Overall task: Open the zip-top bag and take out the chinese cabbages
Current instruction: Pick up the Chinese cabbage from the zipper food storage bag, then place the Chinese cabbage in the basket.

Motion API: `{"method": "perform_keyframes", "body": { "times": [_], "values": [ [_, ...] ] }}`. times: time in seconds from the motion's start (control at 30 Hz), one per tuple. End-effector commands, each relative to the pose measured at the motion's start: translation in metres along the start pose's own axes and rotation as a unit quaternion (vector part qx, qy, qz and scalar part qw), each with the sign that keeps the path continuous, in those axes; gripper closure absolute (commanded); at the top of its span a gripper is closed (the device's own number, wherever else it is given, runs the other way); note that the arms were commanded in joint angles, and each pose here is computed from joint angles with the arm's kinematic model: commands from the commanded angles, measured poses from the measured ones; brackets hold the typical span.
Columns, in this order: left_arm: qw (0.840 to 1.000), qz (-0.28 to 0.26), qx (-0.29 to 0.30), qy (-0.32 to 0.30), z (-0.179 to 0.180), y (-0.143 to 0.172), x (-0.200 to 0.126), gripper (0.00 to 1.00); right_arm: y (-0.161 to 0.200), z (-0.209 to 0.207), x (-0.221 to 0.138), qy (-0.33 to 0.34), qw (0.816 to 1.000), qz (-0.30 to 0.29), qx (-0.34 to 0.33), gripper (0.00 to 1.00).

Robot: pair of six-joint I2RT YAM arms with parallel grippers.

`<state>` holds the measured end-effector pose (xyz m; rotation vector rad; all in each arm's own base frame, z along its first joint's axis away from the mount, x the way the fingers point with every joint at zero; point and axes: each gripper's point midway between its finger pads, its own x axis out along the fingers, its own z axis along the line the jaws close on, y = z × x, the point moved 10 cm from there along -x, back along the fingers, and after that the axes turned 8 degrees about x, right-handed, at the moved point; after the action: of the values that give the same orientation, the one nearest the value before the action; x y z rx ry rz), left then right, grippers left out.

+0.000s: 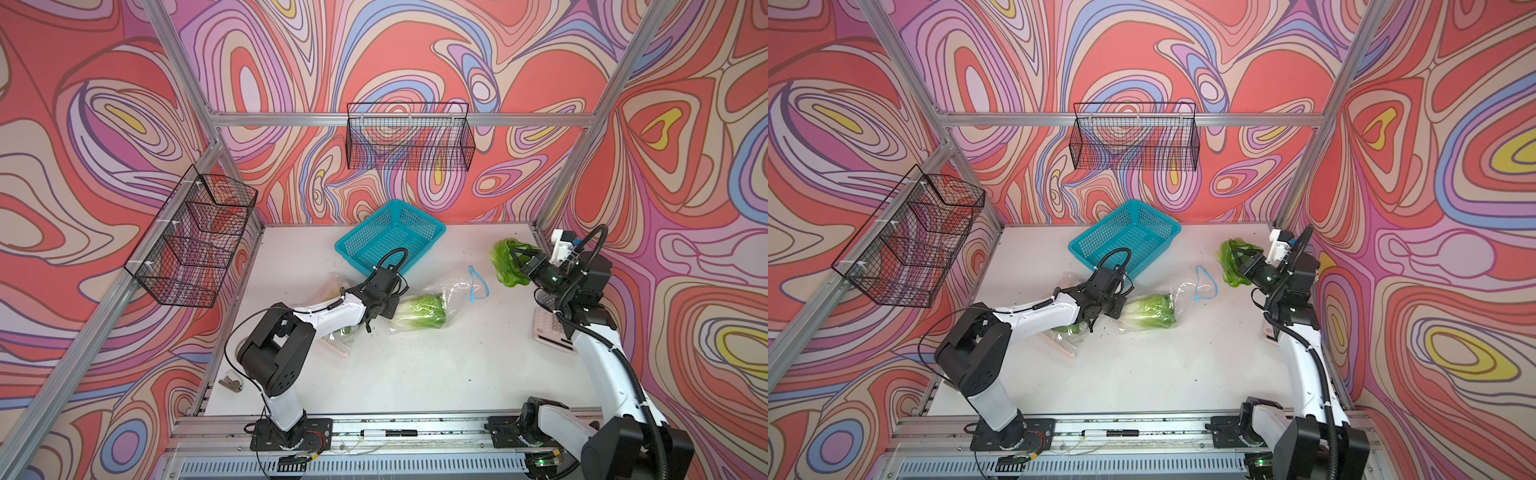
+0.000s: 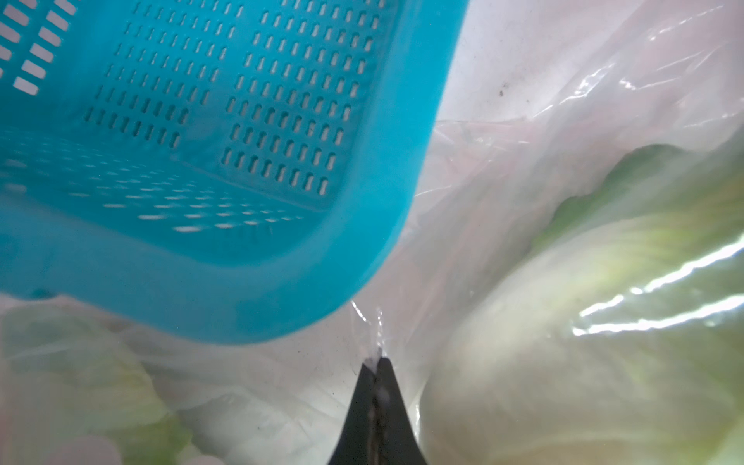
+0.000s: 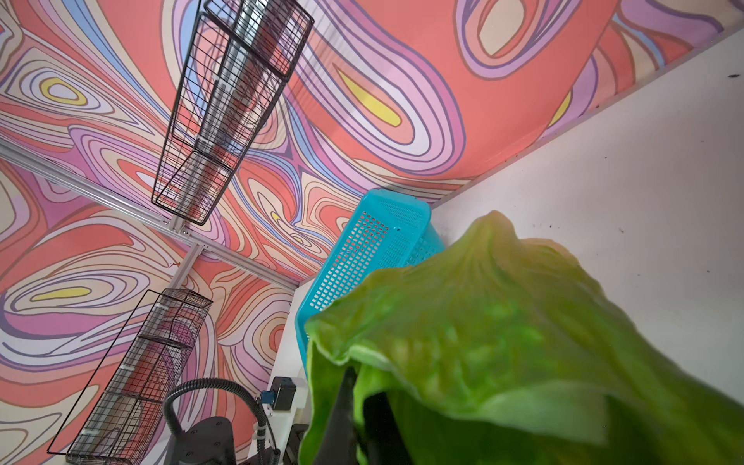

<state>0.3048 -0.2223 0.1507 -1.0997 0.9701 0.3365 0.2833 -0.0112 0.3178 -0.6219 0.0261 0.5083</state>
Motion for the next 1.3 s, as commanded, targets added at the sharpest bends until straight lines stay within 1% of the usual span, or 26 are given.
{"method": "perform_keyframes", "body": {
  "times": [0.0, 0.13, 0.23, 0.47, 0.63, 0.83, 0.97, 1.27],
  "values": [
    [1.000, -0.018, 0.008, -0.011, 0.001, -0.003, -0.008, 1.00, -0.009, 0.023, 0.011, -0.023, 0.998, -0.025, -0.046, 1.00],
    [1.000, -0.020, 0.009, -0.010, 0.000, -0.002, -0.008, 1.00, -0.008, 0.035, 0.029, -0.040, 0.997, -0.016, -0.057, 1.00],
    [1.000, -0.026, 0.011, -0.009, 0.000, -0.001, -0.010, 1.00, -0.005, 0.042, 0.050, -0.055, 0.996, -0.003, -0.064, 1.00],
    [0.999, -0.040, 0.010, -0.011, 0.001, -0.001, -0.015, 1.00, 0.002, 0.059, 0.111, -0.093, 0.992, 0.025, -0.079, 1.00],
    [0.999, -0.042, 0.010, -0.014, 0.002, 0.001, -0.016, 1.00, 0.020, 0.066, 0.163, -0.128, 0.987, 0.058, -0.082, 1.00],
    [0.999, -0.044, 0.007, -0.010, 0.001, 0.002, -0.016, 1.00, 0.041, 0.054, 0.227, -0.164, 0.980, 0.091, -0.059, 1.00],
    [0.999, -0.043, 0.006, -0.009, 0.001, 0.002, -0.015, 1.00, 0.055, 0.050, 0.264, -0.185, 0.975, 0.106, -0.062, 1.00],
    [0.999, -0.039, 0.000, 0.005, -0.001, 0.004, -0.014, 1.00, 0.068, 0.020, 0.321, -0.179, 0.977, 0.096, -0.063, 1.00]
  ]
}}
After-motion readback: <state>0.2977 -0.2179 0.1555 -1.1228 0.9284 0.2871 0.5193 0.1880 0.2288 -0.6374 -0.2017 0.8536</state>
